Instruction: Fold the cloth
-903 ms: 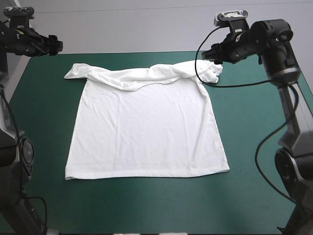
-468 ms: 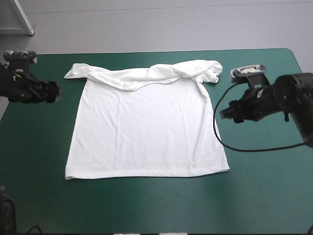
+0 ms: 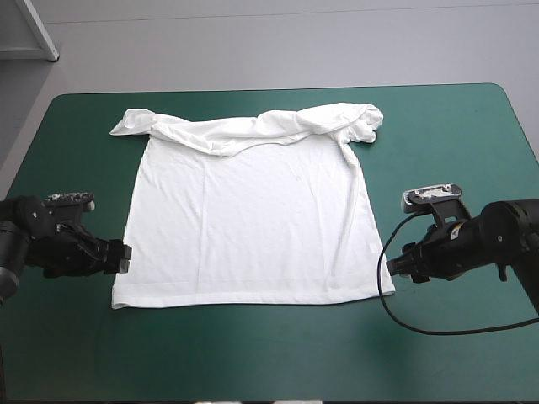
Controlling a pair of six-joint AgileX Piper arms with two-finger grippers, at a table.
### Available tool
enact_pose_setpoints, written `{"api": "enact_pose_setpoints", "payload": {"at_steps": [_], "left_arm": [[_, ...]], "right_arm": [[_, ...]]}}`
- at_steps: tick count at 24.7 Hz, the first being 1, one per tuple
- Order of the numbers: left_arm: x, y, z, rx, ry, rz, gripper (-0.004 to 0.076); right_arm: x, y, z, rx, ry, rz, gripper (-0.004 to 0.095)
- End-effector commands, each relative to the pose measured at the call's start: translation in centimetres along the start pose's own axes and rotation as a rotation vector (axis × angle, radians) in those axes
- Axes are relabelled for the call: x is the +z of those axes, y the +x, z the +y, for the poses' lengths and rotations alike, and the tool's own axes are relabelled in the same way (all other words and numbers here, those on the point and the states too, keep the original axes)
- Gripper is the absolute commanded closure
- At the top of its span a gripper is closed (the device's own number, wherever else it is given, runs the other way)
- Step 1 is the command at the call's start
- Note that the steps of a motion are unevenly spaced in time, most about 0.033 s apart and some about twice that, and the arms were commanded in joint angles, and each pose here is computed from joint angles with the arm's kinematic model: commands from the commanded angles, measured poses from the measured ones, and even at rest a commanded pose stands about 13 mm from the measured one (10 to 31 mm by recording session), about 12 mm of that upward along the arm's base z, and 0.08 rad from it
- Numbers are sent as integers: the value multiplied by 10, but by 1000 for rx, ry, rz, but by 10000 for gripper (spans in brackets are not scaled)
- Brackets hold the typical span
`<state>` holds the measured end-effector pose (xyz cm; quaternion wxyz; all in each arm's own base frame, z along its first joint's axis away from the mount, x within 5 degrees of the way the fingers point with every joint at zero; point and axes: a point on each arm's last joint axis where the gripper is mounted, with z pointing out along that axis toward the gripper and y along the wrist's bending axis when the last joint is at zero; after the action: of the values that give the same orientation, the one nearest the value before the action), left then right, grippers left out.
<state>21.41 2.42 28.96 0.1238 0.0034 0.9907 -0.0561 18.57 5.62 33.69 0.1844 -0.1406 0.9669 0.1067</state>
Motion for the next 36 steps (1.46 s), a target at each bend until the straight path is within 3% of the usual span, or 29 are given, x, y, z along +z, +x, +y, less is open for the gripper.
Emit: {"api": "enact_pose_setpoints", "payload": {"at_steps": [1, 10, 12, 15, 20, 24, 36], "left_arm": [[7, 5, -1, -23, 5, -61, 132], [55, 10, -1, -26, 6, -6, 136], [68, 5, -11, 12, 18, 18, 178], [96, -1, -35, 103, 22, 86, 295], [123, 0, -42, 143, -27, 194, 479], [119, -1, -42, 163, -27, 174, 699], [111, -1, -43, 186, -25, 138, 703]], "right_arm": [[-6, 4, 2, -6, -9, -52, 399], [-7, 25, 6, 10, -48, -60, 399], [-10, 27, 7, 13, -47, -76, 399], [-11, 27, 6, 9, -38, -76, 399], [-11, 27, 7, 9, -44, -76, 399], [-8, 24, 7, 11, -48, -82, 399], [58, -13, -5, 35, -76, 63, 399]]}}
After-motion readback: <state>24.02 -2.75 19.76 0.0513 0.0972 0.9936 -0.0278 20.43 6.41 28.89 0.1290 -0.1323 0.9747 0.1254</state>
